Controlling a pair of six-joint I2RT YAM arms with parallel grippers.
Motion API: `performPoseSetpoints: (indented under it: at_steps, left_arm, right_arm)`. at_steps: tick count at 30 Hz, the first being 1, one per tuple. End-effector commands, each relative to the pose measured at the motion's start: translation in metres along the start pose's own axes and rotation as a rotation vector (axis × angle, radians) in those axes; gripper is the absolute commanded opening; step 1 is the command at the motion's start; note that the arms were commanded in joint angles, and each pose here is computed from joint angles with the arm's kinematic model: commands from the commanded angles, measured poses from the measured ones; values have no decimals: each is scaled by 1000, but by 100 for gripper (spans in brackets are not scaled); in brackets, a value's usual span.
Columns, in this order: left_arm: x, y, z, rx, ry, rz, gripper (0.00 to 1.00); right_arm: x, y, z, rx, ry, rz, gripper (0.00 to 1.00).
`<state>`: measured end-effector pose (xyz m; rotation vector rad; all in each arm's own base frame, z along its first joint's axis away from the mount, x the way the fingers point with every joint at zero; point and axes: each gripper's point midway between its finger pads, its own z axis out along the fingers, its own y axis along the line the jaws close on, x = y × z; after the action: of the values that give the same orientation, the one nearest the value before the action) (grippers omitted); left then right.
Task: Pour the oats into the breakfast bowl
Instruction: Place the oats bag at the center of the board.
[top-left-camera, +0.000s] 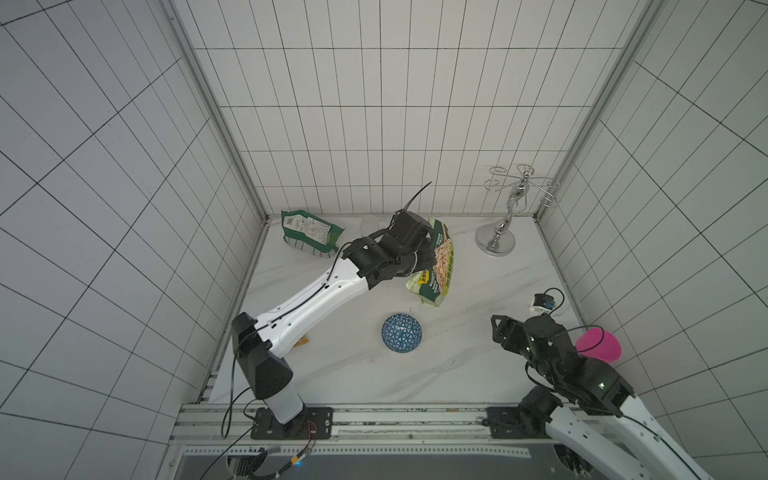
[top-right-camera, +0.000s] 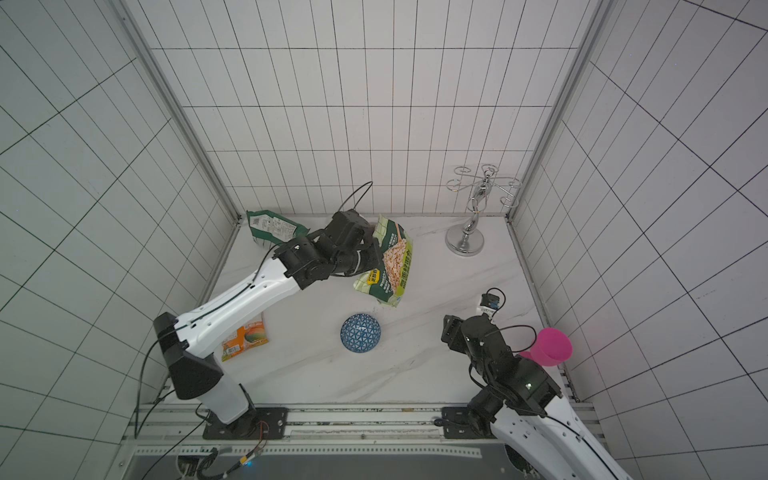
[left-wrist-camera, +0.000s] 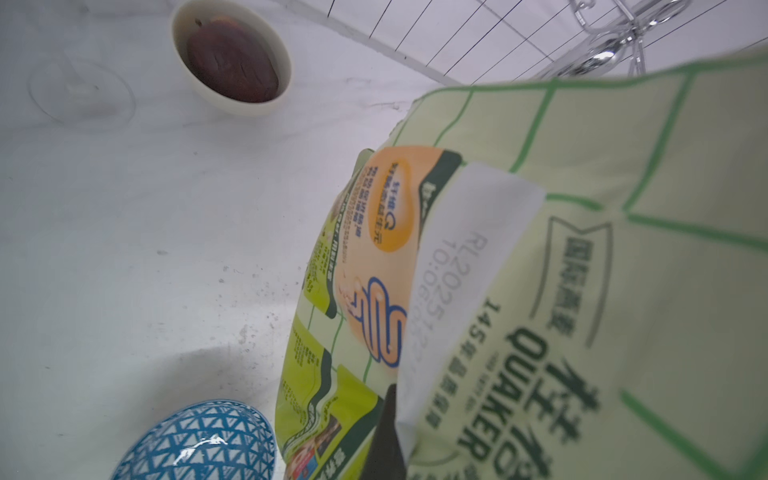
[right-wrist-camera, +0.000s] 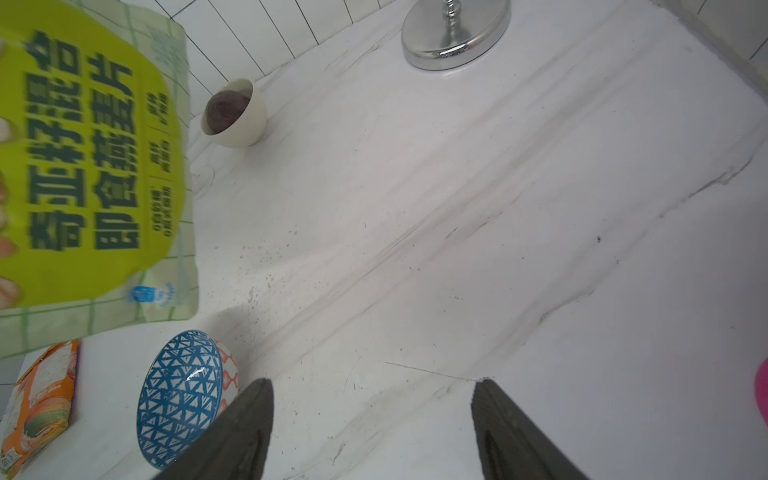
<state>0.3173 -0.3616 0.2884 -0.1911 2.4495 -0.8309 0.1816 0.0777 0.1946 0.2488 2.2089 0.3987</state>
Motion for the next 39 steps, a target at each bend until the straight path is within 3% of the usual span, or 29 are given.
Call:
performPoseSetpoints:
  at_steps: [1, 6, 13, 22, 23, 27, 31, 39]
  left_arm:
    - [-26, -61, -13, 200, -114, -183, 0]
    - [0, -59, 19, 145, -86, -255, 0]
    - [28, -26, 44, 35, -64, -403, 0]
    - [47, -13, 63, 31, -14, -437, 0]
    - [47, -14, 64, 35, -8, -436, 3]
    - [48, -21, 66, 66, 11, -395, 37]
    - [37, -33, 52, 115, -9, -293, 63]
    - [-7, 4, -22, 64, -262, -148, 67]
  right_arm:
    - [-7, -21, -14, 80, -28, 26, 79]
    - [-13, -28, -26, 96, -57, 36, 80]
    - [-6, -30, -23, 97, -30, 30, 81]
    - [4, -23, -14, 82, 21, 0, 83]
    - [5, -21, -12, 79, 31, -7, 83]
    - [10, -13, -7, 61, 72, -36, 84]
    - [10, -5, -6, 36, 94, -63, 84]
    - [0, 42, -9, -129, 143, -129, 79]
